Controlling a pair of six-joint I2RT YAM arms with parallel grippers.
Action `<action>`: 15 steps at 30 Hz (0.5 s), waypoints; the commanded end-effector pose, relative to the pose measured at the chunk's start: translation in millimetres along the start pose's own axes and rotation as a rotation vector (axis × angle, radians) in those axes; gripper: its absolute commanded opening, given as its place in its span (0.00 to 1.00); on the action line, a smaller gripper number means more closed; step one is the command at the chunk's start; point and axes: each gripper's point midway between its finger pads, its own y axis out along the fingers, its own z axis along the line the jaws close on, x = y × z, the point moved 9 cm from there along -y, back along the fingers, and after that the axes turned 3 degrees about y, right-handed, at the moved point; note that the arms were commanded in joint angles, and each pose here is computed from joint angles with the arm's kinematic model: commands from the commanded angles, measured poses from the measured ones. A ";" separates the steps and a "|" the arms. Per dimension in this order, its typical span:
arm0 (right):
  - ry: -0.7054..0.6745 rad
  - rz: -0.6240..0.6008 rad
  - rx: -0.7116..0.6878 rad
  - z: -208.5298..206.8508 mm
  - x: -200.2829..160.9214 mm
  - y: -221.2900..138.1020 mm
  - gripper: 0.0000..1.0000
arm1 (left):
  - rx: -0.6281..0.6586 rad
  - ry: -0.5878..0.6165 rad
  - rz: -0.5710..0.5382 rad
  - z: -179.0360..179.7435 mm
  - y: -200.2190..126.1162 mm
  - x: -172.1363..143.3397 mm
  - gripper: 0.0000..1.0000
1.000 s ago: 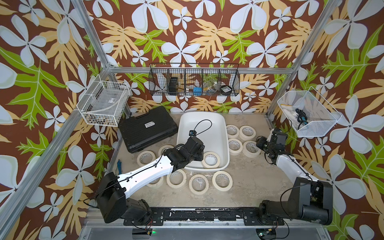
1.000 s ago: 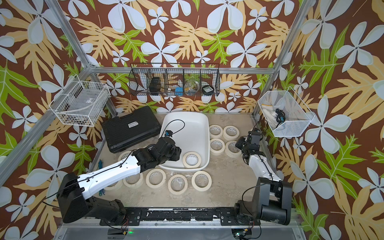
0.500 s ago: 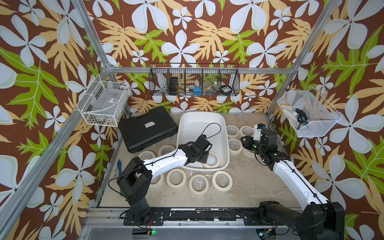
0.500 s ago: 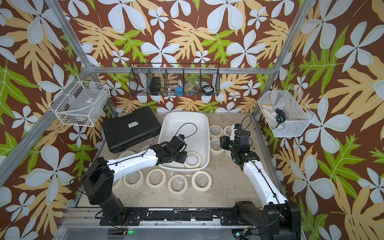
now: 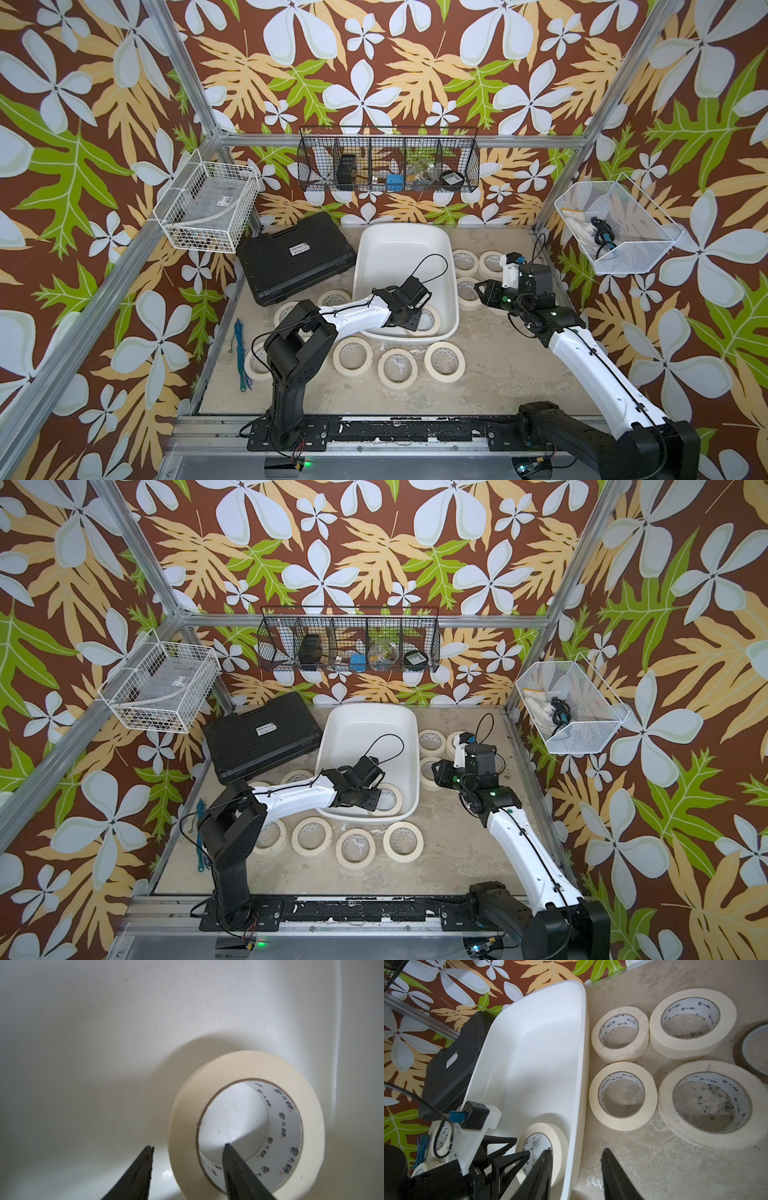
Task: Take out the art tape in the storage box
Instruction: Pick up the art tape from the storage box.
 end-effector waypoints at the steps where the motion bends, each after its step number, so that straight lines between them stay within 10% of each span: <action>1: -0.020 0.007 0.011 2.9 0.8 -4.6 0.43 | -0.006 -0.019 -0.011 2.1 9.3 1.6 0.58; 15: -0.033 -0.003 0.022 10.4 6.4 -15.2 0.42 | 0.029 -0.069 -0.027 12.3 10.6 -2.0 0.21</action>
